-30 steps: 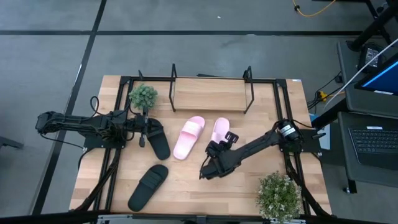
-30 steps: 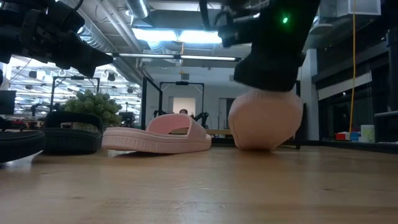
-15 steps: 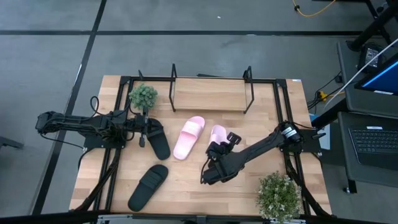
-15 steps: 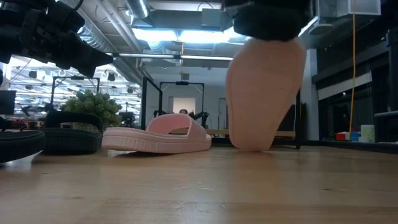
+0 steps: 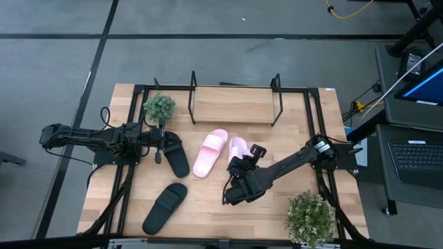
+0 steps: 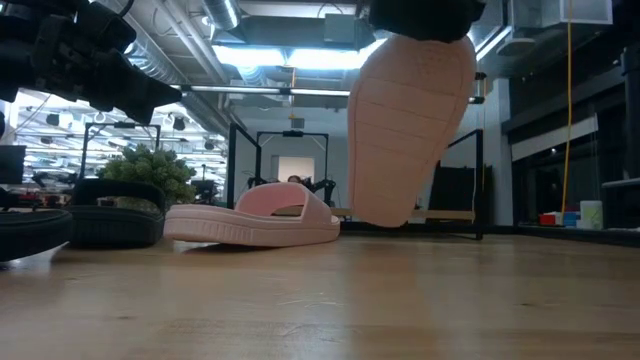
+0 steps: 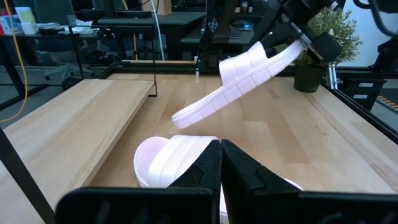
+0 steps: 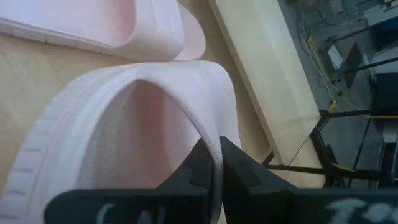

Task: Pick and place slides into the shelf
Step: Put the right pink slides on the shelf

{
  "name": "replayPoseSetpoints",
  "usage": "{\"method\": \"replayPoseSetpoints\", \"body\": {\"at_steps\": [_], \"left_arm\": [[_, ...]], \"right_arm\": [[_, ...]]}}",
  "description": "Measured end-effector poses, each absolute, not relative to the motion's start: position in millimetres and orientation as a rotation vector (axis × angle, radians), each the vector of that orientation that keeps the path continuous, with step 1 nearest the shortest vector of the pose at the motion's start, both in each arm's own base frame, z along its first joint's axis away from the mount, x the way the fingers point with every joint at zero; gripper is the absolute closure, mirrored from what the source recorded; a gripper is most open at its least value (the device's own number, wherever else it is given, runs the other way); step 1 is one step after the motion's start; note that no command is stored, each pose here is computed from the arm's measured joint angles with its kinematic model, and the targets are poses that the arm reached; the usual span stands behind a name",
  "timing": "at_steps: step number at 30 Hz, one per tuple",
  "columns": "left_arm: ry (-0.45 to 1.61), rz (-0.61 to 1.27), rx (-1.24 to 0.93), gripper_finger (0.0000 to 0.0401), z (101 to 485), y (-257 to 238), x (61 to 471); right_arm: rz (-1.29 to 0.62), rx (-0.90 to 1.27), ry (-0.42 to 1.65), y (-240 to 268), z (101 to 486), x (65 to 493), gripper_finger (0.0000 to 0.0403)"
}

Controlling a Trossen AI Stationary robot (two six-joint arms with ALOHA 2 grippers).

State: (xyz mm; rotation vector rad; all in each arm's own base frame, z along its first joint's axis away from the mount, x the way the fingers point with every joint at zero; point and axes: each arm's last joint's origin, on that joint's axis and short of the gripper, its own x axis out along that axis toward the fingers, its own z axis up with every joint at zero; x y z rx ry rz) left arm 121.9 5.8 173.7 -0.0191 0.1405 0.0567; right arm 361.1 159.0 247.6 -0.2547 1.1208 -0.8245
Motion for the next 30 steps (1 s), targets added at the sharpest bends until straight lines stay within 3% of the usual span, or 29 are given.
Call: {"method": "replayPoseSetpoints", "body": {"at_steps": [16, 30], "left_arm": [[0.140, 0.056, -0.019, 0.0401, 174, 6, 122], [0.140, 0.057, -0.017, 0.0401, 174, 6, 122]], "right_arm": [[-0.823, -0.460, 0.902, 156, 291, 373, 0.0390], [-0.943, -0.685, 0.907, 100, 297, 396, 0.0390]]}}
